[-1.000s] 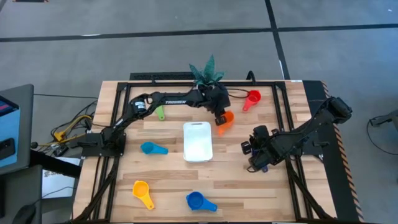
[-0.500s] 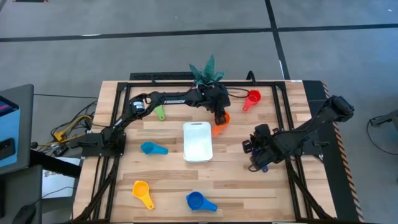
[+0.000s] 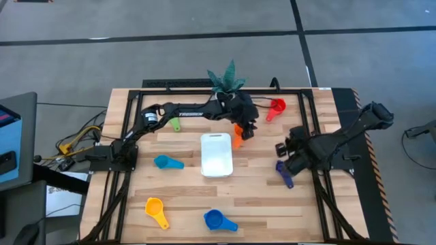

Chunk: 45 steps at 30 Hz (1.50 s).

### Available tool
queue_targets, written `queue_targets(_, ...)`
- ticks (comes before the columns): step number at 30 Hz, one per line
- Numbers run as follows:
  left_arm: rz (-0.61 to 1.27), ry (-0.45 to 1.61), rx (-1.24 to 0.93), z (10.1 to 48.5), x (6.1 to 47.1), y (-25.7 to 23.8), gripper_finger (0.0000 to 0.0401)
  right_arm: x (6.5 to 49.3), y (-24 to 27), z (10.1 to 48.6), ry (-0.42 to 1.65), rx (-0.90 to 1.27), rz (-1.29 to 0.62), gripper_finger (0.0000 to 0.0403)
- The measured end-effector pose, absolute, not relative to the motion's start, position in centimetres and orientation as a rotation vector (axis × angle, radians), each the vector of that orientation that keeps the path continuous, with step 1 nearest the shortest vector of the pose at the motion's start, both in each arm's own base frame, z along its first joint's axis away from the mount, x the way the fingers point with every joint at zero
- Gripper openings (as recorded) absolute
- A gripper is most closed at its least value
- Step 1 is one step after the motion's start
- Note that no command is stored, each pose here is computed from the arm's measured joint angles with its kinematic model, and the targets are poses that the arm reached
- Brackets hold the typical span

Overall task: Nest measuring cups in basket
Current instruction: Stack the red measuring cup on top of the the orange measuring cup

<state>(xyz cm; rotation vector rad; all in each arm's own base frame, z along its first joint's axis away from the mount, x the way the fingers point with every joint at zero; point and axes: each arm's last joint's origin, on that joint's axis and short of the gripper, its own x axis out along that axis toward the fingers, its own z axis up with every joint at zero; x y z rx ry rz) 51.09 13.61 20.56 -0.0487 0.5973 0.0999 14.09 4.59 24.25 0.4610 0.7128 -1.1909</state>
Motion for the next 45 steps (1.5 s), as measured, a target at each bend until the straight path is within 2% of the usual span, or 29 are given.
queue_targets(6, 0.111, 0.539, -0.040, 23.9, 50.4, 13.0, 0.0150, 13.5, 1.6, 25.2, 0.740, 0.512, -1.268, 0.0108)
queue_targets(14, -0.013, 0.493, -0.065, 27.7, 48.9, 12.3, 0.0162, 14.2, -0.4, 25.8, 0.746, 0.537, -1.208, 0.0108)
queue_targets(22, -0.035, 0.423, -0.065, 26.0, 44.7, 11.2, 0.0163, 14.7, -0.4, 25.9, 0.768, 0.558, -1.139, 0.0108)
queue_targets(26, 0.026, 0.297, -0.067, 25.9, 41.8, 11.1, 0.0162, 14.8, -1.0, 26.0, 0.741, 0.550, -1.173, 0.0108)
queue_targets(30, 0.041, 0.273, -0.086, 26.3, 40.2, 11.0, 0.0162, 15.1, -2.8, 26.1, 0.712, 0.552, -1.226, 0.0108)
queue_targets(37, 0.017, 0.317, -0.097, 26.3, 39.7, 9.8, 0.0162, 14.9, -6.4, 26.0, 0.739, 0.581, -1.336, 0.0108)
queue_targets(42, 0.090, 0.247, -0.011, 26.9, 40.1, 9.9, 0.0162, 14.5, -7.4, 25.8, 0.807, 0.611, -1.308, 0.0108)
queue_targets(45, 0.100, 0.208, 0.004, 26.9, 40.8, 11.1, 0.0162, 14.2, -6.8, 26.3, 0.772, 0.623, -1.277, 0.0108)
